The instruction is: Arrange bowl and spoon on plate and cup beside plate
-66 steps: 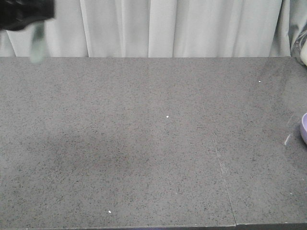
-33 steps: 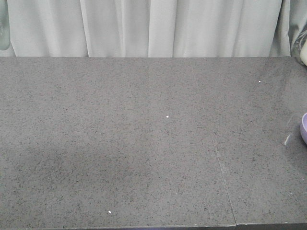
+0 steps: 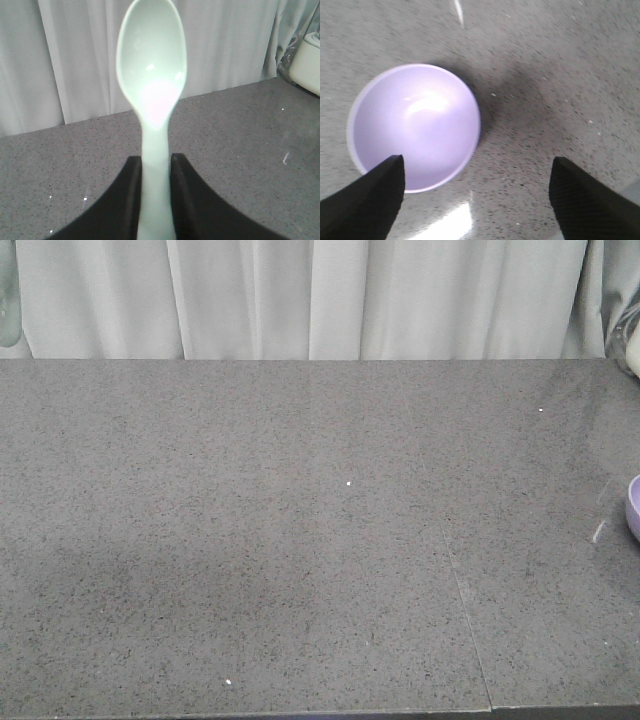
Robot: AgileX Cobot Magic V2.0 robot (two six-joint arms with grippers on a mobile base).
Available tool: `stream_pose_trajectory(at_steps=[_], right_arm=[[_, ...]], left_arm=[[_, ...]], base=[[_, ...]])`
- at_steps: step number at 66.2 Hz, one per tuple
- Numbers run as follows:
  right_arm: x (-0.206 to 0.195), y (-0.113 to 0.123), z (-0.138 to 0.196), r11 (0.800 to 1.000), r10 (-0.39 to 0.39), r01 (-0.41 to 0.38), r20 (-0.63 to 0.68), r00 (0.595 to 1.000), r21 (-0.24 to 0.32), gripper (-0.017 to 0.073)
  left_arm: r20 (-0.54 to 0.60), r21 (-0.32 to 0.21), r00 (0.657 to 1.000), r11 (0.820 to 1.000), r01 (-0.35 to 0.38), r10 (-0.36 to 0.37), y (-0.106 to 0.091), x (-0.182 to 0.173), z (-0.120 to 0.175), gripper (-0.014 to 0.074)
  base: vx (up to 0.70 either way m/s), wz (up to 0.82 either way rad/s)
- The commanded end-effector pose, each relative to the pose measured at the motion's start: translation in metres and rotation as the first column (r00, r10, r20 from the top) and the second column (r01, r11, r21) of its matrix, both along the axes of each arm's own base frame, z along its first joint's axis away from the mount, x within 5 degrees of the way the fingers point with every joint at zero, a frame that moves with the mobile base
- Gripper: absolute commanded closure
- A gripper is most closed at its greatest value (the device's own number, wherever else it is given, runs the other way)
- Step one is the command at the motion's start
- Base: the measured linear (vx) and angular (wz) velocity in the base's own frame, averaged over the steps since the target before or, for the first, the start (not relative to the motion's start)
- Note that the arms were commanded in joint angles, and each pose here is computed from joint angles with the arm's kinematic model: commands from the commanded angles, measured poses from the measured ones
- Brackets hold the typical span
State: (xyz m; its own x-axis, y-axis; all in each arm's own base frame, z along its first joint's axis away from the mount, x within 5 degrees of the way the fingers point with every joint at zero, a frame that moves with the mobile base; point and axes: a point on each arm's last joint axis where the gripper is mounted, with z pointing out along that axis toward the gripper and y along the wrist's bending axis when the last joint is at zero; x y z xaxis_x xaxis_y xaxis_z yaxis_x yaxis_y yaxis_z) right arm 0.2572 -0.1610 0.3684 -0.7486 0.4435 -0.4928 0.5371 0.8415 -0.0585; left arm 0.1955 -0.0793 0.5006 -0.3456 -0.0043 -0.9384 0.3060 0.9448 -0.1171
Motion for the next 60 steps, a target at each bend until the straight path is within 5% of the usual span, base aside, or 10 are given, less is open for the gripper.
stream_pose_trajectory(at_steps=[1,26,47,60], right_arm=[[-0.005,-0.008,0.005,0.999,-0.004,0.009,0.117,0.993,-0.039,-0.0022],[0.015,-0.042,-0.047,0.983,0.018,-0.042,0.135,0.991,0.177,-0.0022],[0.032,-0.052,-0.082,0.968,0.076,-0.094,0.085,0.994,0.235,-0.0022],[0.035,-0.057,-0.087,0.971,0.072,-0.091,0.092,0.993,0.219,-0.0022]], left_arm=[[0.115,-0.028,0.993,1.000,0.000,0.003,0.003,-0.007,0.018,0.0601],[0.133,0.074,0.989,0.995,-0.071,0.061,0.012,-0.005,0.017,0.0601],[0.144,0.100,0.987,0.991,-0.091,0.076,0.014,-0.005,0.017,0.0601],[0.144,0.100,0.987,0.991,-0.091,0.076,0.014,-0.005,0.017,0.0601]], base=[[0.00,0.00],[0.00,0.00],[0.00,0.00],[0.00,0.00]])
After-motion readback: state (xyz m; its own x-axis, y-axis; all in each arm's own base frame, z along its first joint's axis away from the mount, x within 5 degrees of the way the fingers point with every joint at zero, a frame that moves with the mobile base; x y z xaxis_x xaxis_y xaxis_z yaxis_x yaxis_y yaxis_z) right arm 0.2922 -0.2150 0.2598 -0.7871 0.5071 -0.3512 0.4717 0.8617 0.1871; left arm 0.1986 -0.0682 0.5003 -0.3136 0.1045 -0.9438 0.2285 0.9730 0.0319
